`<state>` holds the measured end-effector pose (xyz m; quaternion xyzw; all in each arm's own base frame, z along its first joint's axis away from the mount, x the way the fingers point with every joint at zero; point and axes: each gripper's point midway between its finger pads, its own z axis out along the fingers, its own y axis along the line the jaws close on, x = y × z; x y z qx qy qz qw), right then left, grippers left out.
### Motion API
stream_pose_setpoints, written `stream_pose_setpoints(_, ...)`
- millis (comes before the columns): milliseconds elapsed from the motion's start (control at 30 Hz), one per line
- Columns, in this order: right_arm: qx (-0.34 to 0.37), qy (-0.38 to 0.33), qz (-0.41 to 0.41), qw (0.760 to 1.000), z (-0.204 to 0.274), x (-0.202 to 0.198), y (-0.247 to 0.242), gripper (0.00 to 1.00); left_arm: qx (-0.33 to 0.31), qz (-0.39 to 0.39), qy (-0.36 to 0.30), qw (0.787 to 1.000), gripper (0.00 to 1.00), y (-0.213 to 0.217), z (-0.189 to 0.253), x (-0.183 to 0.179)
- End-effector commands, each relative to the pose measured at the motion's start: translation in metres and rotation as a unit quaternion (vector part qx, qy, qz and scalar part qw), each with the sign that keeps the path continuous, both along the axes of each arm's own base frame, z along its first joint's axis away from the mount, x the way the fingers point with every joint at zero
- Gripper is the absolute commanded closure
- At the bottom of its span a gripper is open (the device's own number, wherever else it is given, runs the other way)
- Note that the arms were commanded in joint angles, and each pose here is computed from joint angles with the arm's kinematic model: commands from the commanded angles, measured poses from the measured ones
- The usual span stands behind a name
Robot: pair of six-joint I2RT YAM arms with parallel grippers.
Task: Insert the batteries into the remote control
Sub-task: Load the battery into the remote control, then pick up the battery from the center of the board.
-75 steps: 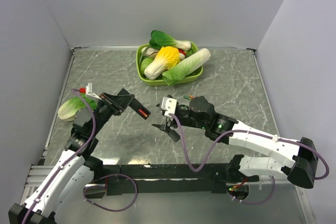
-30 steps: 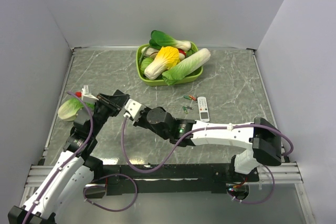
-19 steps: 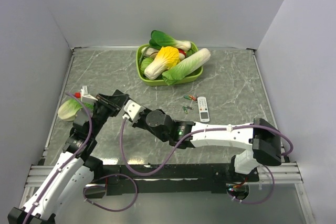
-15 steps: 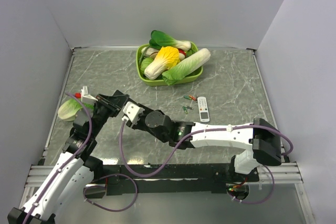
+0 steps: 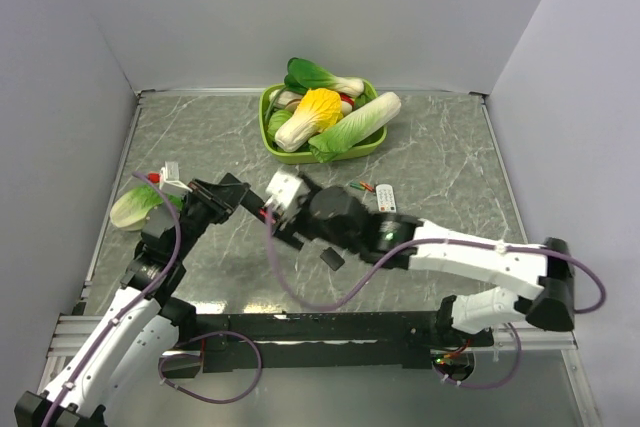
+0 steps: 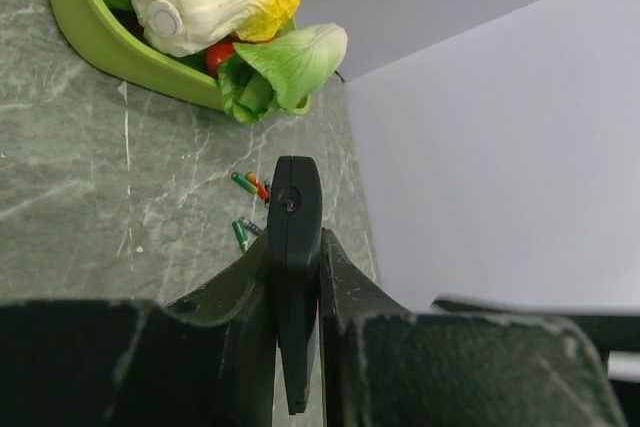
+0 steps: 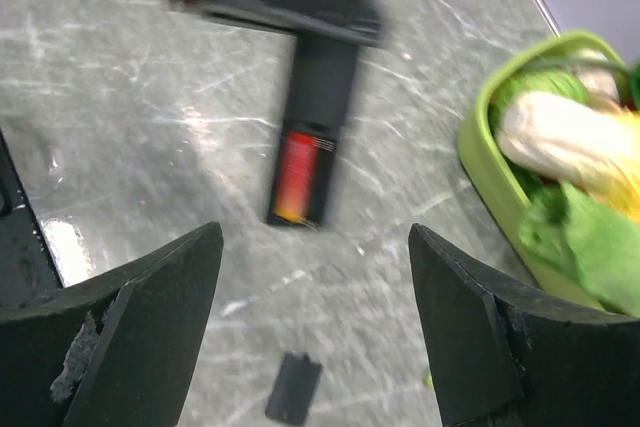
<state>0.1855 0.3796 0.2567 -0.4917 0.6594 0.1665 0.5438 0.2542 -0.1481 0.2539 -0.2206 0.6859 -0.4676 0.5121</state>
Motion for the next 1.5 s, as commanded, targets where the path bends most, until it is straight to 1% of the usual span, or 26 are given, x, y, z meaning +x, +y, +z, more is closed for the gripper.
stream_pose_setpoints(0, 0.014, 0.065, -0.05, 0.997, 0.007, 0.022, -0.064, 0.17, 0.027, -0.039, -0.051, 0.998, 0.99, -0.01, 0.013, -0.006)
stream_pose_setpoints(67, 0.022, 0.088, -0.061, 0.994, -0.002, 0.029, -0.08, 0.18, 0.038, -0.054, -0.064, 0.996, 0.99, -0.014, 0.016, -0.009)
stream_pose_setpoints(100, 0.017, 0.102, -0.094, 0.99, -0.013, 0.045, -0.102, 0.18, 0.041, -0.068, -0.069, 0.994, 0.99, -0.017, 0.018, -0.012)
stream_pose_setpoints(133, 0.019, 0.115, -0.097, 0.988, -0.017, 0.047, -0.109, 0.19, 0.045, -0.072, -0.069, 0.994, 0.99, -0.018, 0.018, -0.012)
stream_pose_setpoints(233, 0.016, 0.142, -0.16, 0.977, -0.039, 0.074, -0.144, 0.22, 0.06, -0.087, -0.075, 0.992, 0.99, -0.021, 0.018, -0.015)
stream_pose_setpoints(300, 0.018, 0.173, -0.171, 0.97, -0.055, 0.081, -0.151, 0.24, 0.068, -0.092, -0.077, 0.99, 0.99, -0.022, 0.018, -0.016)
stream_pose_setpoints(333, 0.026, 0.18, -0.197, 0.963, -0.059, 0.095, -0.165, 0.25, 0.07, -0.098, -0.077, 0.99, 0.99, -0.024, 0.018, -0.018)
stream_pose_setpoints(400, 0.033, 0.212, -0.22, 0.952, -0.073, 0.107, -0.172, 0.27, 0.073, -0.105, -0.08, 0.989, 0.99, -0.025, 0.019, -0.019)
stream_pose_setpoints(467, 0.041, 0.234, -0.248, 0.939, -0.087, 0.125, -0.184, 0.33, 0.076, -0.112, -0.086, 0.987, 0.99, -0.027, 0.022, -0.021)
stream_pose_setpoints(533, 0.046, 0.24, -0.263, 0.934, -0.093, 0.14, -0.192, 0.39, 0.081, -0.117, -0.087, 0.986, 0.99, -0.027, 0.022, -0.023)
stream_pose_setpoints(567, 0.039, 0.251, -0.267, 0.93, -0.104, 0.146, -0.193, 0.41, 0.082, -0.119, -0.088, 0.986, 0.99, -0.028, 0.024, -0.023)
stream_pose_setpoints(633, 0.045, 0.249, -0.279, 0.926, -0.108, 0.161, -0.2, 0.49, 0.085, -0.121, -0.087, 0.985, 0.99, -0.028, 0.023, -0.024)
stream_pose_setpoints(700, 0.038, 0.262, -0.287, 0.921, -0.122, 0.171, -0.203, 0.58, 0.086, -0.123, -0.088, 0.985, 0.99, -0.028, 0.022, -0.025)
stream_pose_setpoints(767, 0.031, 0.273, -0.296, 0.915, -0.135, 0.181, -0.208, 0.64, 0.086, -0.126, -0.088, 0.984, 0.99, -0.029, 0.02, -0.026)
stream_pose_setpoints(833, 0.027, 0.28, -0.298, 0.912, -0.144, 0.186, -0.209, 0.67, 0.086, -0.127, -0.087, 0.984, 0.99, -0.029, 0.019, -0.026)
stream_pose_setpoints(867, 0.022, 0.287, -0.302, 0.909, -0.152, 0.191, -0.211, 0.67, 0.086, -0.129, -0.087, 0.984, 0.99, -0.03, 0.019, -0.027)
stream_pose_setpoints(1000, 0.005, 0.288, -0.298, 0.91, -0.166, 0.2, -0.211, 0.68, 0.088, -0.13, -0.085, 0.984, 0.99, -0.03, 0.016, -0.027)
stream_pose_setpoints(1033, -0.002, 0.296, -0.297, 0.908, -0.175, 0.201, -0.21, 0.67, 0.087, -0.132, -0.085, 0.984, 0.99, -0.031, 0.016, -0.027)
stream_pose_setpoints(1067, -0.009, 0.301, -0.296, 0.906, -0.172, 0.204, -0.21, 0.7, 0.088, -0.131, -0.083, 0.984, 0.99, -0.03, 0.015, -0.026)
stream_pose_setpoints(1167, -0.023, 0.3, -0.304, 0.904, -0.177, 0.211, -0.213, 0.7, 0.087, -0.133, -0.082, 0.984, 0.99, -0.031, 0.014, -0.026)
stream_pose_setpoints(1367, -0.045, 0.327, -0.318, 0.889, -0.191, 0.212, -0.219, 0.68, 0.084, -0.137, -0.082, 0.984, 0.99, -0.033, 0.013, -0.026)
stream_pose_setpoints(1467, -0.067, 0.337, -0.32, 0.883, -0.198, 0.21, -0.222, 0.68, 0.082, -0.141, -0.081, 0.983, 0.99, -0.034, 0.013, -0.026)
